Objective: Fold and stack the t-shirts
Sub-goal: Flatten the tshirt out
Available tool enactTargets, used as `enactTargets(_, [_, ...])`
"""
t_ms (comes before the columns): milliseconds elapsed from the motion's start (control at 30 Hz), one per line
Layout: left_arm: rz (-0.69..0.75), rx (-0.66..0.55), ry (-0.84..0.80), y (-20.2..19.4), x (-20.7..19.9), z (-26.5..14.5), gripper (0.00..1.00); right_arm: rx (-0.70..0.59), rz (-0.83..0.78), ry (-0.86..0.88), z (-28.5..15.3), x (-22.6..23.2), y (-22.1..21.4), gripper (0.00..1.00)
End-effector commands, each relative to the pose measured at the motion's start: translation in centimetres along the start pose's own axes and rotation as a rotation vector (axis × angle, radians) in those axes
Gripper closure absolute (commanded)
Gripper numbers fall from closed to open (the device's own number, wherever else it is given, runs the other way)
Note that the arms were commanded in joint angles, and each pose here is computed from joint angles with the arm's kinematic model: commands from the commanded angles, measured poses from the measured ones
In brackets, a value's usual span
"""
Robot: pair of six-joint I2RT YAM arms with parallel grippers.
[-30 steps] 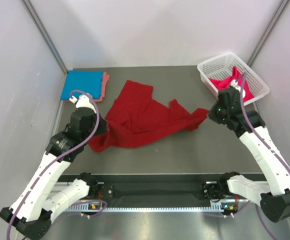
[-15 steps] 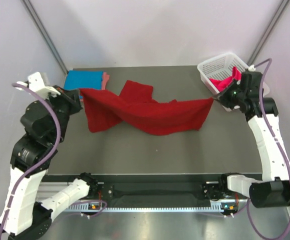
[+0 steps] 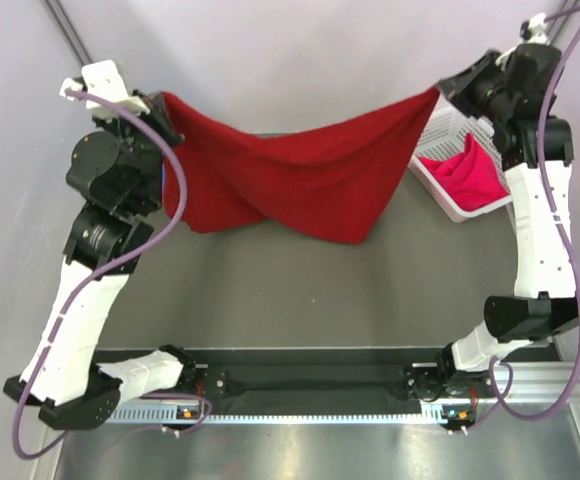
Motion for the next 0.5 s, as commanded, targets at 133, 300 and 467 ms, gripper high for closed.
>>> enactTargets(133, [-0.092, -0.431, -0.190, 15.6, -4.2, -1.5, 1.00, -0.318, -0.088, 0.114, -4.9, 4.7, 10.2, 1.00])
enactTargets(300, [-0.127, -0.511, -0.286, 19.6, -5.7, -3.3, 1.00, -0.464, -0.142, 0.181, -10.3, 6.9, 12.9, 1.00])
enactTargets(467, [-0.193, -0.596, -0.375, 24.0, -5.1, -7.9, 1.00, -0.567, -0.204, 0.194, -16.4, 8.2, 14.2, 1.00])
Point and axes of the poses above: each gripper's point midway between its finger pads, its own z axis out along the fingers, its own x axis along the line the jaws close on, y = z × x, the point moved 1 cm from there along -z, back along the fingers, and after that the axes turned 11 degrees about -z, right-handed, at the moved point
